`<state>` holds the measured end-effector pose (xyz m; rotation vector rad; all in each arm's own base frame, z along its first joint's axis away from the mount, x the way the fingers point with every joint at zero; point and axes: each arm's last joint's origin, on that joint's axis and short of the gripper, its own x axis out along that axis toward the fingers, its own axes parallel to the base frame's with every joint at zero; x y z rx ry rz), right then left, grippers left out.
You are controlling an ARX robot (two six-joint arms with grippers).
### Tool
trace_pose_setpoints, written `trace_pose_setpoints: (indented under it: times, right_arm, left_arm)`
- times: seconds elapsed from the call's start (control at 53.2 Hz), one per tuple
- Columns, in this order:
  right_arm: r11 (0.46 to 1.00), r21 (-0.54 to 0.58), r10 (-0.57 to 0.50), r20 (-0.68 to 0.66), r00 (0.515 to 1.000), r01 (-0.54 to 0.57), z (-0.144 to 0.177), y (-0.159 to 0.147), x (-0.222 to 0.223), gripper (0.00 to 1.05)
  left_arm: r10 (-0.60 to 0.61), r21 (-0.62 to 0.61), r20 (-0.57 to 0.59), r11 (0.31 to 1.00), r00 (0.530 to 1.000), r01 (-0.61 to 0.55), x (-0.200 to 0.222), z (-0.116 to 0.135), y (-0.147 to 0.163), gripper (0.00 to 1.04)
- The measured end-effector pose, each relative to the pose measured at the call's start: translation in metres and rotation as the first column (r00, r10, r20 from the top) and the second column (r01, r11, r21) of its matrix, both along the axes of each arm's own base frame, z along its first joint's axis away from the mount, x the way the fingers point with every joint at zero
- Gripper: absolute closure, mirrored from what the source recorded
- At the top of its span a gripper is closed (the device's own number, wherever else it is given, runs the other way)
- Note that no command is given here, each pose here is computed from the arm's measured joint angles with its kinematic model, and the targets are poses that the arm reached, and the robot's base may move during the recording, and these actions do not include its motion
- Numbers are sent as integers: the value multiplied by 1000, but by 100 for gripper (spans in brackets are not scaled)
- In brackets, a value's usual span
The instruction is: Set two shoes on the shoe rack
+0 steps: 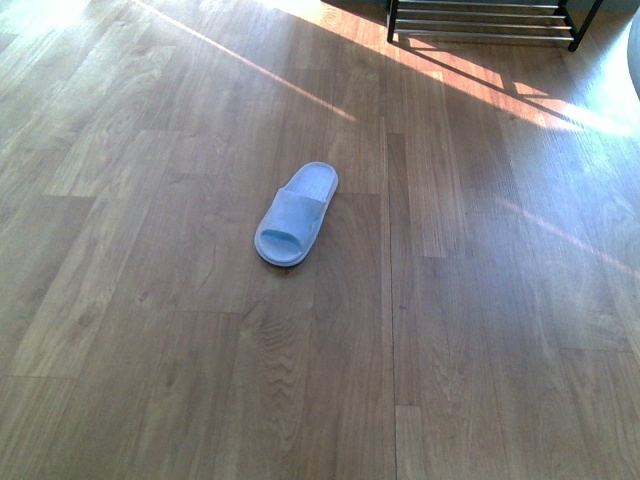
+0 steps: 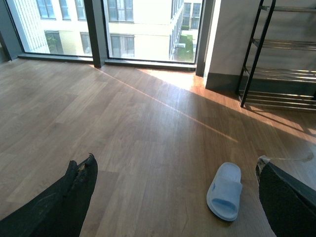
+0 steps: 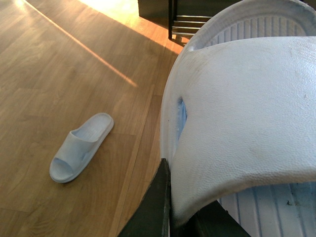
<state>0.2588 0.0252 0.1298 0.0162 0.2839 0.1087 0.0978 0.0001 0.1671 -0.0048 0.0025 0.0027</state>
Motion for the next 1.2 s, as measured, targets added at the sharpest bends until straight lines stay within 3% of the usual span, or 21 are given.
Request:
trace_pose_setpoints:
  times: [1.202]
  right_arm:
    - [1000,3,-6,-2,1000,6,0,-2,0,103]
  left_arm:
    - [-3,0,0,1000,1000,3,0,0,0,9]
